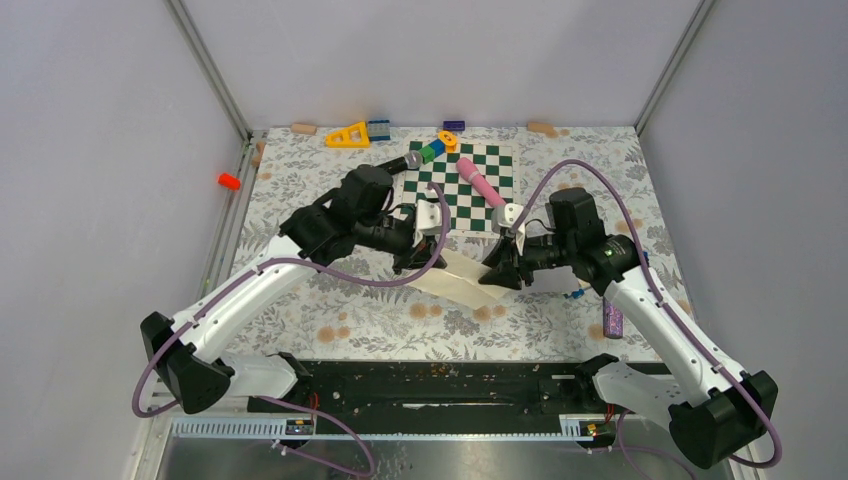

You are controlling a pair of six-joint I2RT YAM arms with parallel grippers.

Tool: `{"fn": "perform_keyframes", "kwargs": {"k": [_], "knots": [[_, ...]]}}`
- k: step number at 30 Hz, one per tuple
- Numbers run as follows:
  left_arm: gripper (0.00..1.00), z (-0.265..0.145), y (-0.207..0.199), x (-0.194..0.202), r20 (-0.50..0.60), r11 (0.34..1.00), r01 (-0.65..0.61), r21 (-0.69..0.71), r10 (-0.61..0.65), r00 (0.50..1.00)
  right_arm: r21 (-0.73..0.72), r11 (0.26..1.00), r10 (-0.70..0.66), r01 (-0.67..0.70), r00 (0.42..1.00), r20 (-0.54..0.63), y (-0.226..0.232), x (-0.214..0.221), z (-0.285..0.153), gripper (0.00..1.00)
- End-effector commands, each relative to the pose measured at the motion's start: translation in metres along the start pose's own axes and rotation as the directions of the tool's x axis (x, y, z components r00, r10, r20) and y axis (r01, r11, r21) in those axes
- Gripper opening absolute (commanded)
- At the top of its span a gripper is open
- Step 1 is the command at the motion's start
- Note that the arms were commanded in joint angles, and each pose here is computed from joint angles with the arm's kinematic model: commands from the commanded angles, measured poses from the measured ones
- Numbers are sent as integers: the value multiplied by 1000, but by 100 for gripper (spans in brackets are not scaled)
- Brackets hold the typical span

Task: Place the letter into the envelope and seal it
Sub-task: Fold the letter.

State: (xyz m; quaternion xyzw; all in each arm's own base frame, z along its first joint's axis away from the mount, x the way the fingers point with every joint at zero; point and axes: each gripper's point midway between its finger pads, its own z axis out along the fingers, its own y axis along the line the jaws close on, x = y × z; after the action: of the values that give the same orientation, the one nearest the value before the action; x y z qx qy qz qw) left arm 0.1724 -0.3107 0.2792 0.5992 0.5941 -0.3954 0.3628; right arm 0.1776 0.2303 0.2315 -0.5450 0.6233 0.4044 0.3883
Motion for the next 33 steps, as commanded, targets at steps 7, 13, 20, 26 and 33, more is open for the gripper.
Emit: {"fn": "perform_keyframes", "kwargs": {"k": [7, 13, 20, 26, 33], "knots": [[0, -13, -4, -15, 35, 997, -69, -32, 71, 997, 57, 993, -93, 100, 989, -114, -9, 13, -16, 43], [0, -14, -5, -16, 38, 997, -74, -32, 75, 996, 46, 995, -81, 91, 980, -181, -9, 23, -20, 14], [0, -16, -5, -17, 39, 996, -79, -35, 80, 996, 35, 992, -106, 118, 962, -251, -4, 29, -32, 69], [0, -16, -6, -18, 39, 996, -80, -30, 81, 996, 36, 992, -104, 120, 950, -293, -7, 41, -35, 0], [0, -18, -7, -19, 41, 996, -81, -32, 83, 996, 40, 989, -127, 145, 948, -292, -7, 38, -37, 88]]}}
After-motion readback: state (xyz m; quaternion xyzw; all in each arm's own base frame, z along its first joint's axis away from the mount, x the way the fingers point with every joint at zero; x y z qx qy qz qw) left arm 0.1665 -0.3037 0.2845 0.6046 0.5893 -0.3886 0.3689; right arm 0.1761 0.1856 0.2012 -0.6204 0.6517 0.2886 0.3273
